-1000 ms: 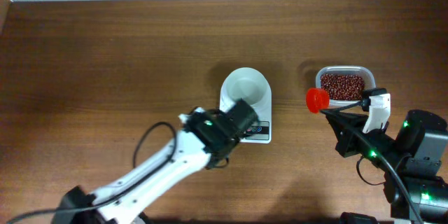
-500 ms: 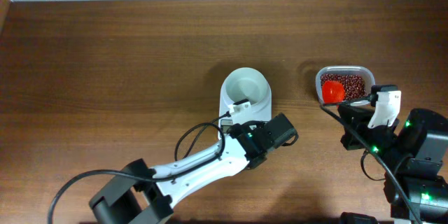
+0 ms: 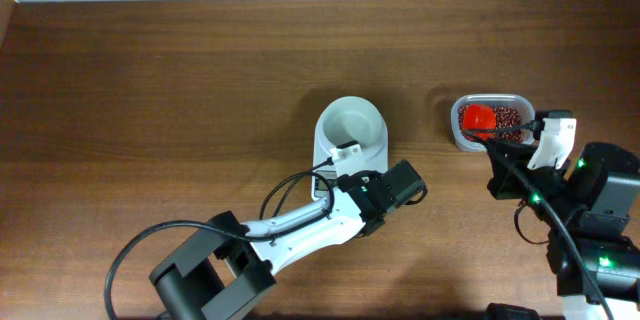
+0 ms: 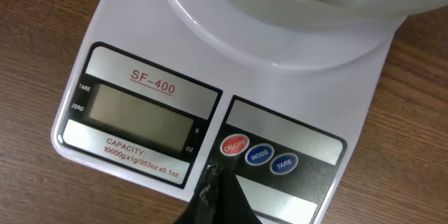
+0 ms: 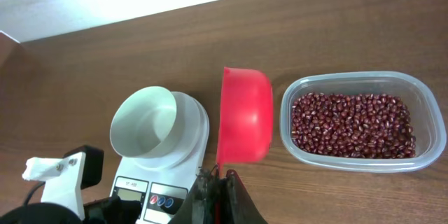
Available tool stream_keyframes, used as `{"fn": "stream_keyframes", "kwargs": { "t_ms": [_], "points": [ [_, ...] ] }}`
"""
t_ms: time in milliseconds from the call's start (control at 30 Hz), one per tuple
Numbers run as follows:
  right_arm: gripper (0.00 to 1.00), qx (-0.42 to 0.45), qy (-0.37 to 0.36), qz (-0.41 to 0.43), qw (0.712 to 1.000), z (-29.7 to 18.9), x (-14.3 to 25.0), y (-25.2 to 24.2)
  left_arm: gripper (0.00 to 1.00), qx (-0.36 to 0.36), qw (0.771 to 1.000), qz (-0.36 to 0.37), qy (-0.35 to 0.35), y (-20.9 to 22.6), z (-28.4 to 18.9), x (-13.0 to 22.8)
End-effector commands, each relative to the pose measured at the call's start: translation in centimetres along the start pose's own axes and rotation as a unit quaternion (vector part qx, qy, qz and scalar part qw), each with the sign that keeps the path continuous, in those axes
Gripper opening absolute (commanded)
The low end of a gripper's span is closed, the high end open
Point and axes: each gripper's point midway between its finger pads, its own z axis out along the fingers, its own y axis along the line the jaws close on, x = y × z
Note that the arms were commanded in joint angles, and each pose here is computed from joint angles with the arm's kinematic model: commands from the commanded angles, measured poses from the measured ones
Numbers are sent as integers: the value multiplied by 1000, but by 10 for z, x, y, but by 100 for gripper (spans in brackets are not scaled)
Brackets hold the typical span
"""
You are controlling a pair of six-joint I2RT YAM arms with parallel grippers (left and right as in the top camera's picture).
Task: Scoop and weigh 50g on scale
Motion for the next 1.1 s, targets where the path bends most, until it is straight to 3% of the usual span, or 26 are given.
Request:
{"fn": "stream_keyframes", "kwargs": {
  "t_ms": [0,467,1067],
  "points": [
    [4,0,-12,3,1000,0,-9,1,0,-4,1000,2,-19,-1,3,-8],
    [4,1,-9,17,1000,11,-12,-3,0,-3,1000,-6,-25,-4,14,-10],
    [4,0,-16,14,1000,11,-16,-3,0,14,1000,-8,22,-8,26,-2]
  ]
}}
